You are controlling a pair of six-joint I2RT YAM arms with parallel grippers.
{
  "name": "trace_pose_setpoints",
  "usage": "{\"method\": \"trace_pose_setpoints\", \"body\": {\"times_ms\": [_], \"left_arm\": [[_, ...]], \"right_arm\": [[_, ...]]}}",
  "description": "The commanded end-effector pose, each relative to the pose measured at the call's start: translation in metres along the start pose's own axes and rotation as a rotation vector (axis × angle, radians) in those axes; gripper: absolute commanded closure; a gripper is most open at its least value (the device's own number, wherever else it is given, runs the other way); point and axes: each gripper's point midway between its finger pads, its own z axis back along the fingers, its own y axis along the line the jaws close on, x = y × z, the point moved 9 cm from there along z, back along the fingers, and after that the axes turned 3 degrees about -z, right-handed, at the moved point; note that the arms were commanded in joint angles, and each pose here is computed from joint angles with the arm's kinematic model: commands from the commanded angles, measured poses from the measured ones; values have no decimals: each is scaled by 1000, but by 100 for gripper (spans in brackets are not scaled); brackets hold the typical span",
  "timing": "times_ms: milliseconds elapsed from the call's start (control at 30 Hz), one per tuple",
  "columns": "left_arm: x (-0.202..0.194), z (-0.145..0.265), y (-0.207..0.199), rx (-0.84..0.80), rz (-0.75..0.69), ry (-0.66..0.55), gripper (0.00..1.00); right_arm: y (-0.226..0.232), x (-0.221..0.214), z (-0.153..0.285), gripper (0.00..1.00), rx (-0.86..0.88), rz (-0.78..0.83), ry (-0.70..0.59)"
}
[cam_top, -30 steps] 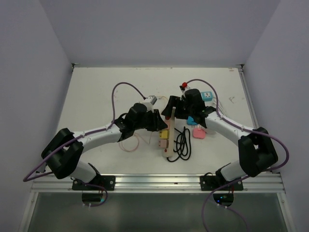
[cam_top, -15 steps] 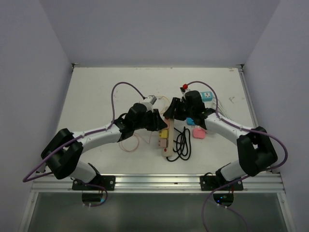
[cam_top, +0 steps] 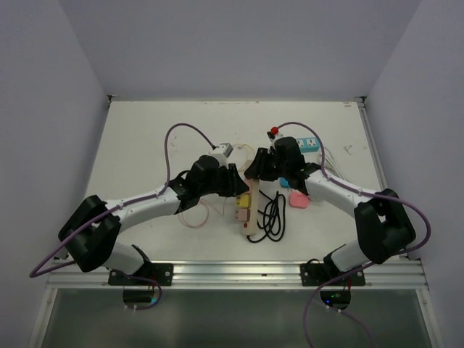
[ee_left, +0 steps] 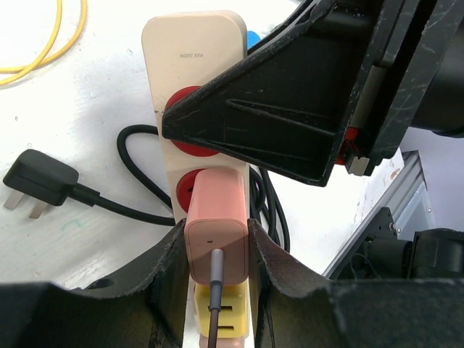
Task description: Pull the plug off the socket
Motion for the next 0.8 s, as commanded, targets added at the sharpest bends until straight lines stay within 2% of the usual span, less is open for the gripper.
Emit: {"method": "trace_pose_setpoints", "body": {"times_ms": [0, 200, 400, 767], "left_arm": [[29, 19, -21, -75, -38, -170, 100], [34, 37, -10, -48, 0, -224, 100], [37, 53, 1, -28, 10, -301, 100], [49, 81, -2, -14, -9, -387, 100]], "right_arm": [[-4, 4, 9, 100, -76, 108, -32], [-24, 5, 12, 100, -223, 199, -49], [-41, 3, 11, 100, -294, 181, -46], [-67, -1, 8, 100, -445, 210, -41]]}}
